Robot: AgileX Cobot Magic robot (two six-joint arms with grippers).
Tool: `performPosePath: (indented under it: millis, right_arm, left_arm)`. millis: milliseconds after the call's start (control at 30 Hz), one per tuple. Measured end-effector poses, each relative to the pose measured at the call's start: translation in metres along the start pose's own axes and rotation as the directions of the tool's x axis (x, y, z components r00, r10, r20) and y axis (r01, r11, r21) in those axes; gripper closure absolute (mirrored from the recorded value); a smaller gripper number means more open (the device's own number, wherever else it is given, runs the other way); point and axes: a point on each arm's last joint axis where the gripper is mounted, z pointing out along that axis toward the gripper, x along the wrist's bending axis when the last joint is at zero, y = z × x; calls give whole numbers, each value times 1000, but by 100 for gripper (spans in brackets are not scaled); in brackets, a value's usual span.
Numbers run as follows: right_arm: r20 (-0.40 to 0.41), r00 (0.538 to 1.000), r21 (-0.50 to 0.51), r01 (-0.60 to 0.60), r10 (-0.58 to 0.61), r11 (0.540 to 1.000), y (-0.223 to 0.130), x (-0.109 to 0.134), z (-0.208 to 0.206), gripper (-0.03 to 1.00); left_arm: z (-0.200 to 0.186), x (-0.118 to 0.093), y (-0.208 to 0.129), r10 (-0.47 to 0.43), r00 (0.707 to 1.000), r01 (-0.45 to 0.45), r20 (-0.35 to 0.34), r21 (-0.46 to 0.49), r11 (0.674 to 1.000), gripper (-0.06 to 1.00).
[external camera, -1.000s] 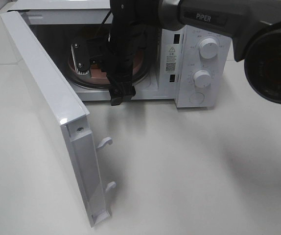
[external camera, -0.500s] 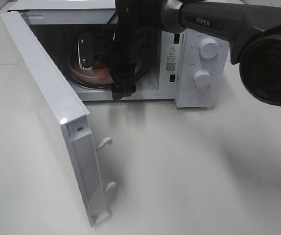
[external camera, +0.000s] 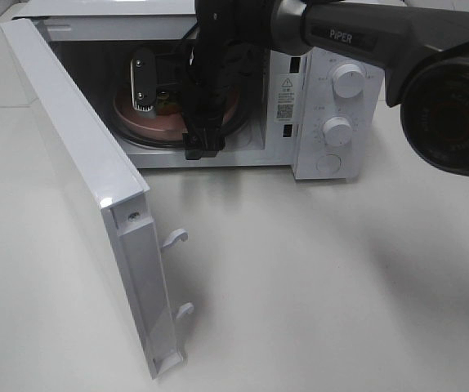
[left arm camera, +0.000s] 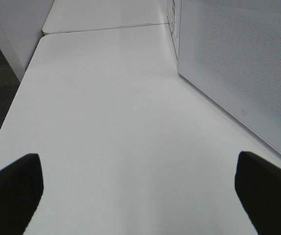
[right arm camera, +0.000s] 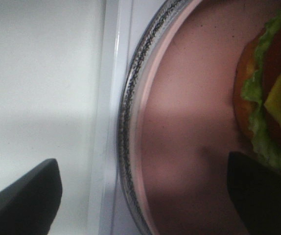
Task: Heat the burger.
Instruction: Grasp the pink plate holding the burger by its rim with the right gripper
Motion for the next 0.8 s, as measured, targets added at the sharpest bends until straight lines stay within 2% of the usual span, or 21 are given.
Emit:
performPosePath:
  millis: [300,800]
  right_arm:
    - [23,999,-13,-33,33,999,1,-1,6,9]
    - [-25,999,10,-33,33,999,-4,11,35,13]
  left_arm:
    - [0,0,0,0,1000,0,0,0,1000,-4]
    - [0,0,0,0,1000,0,0,0,1000,-4]
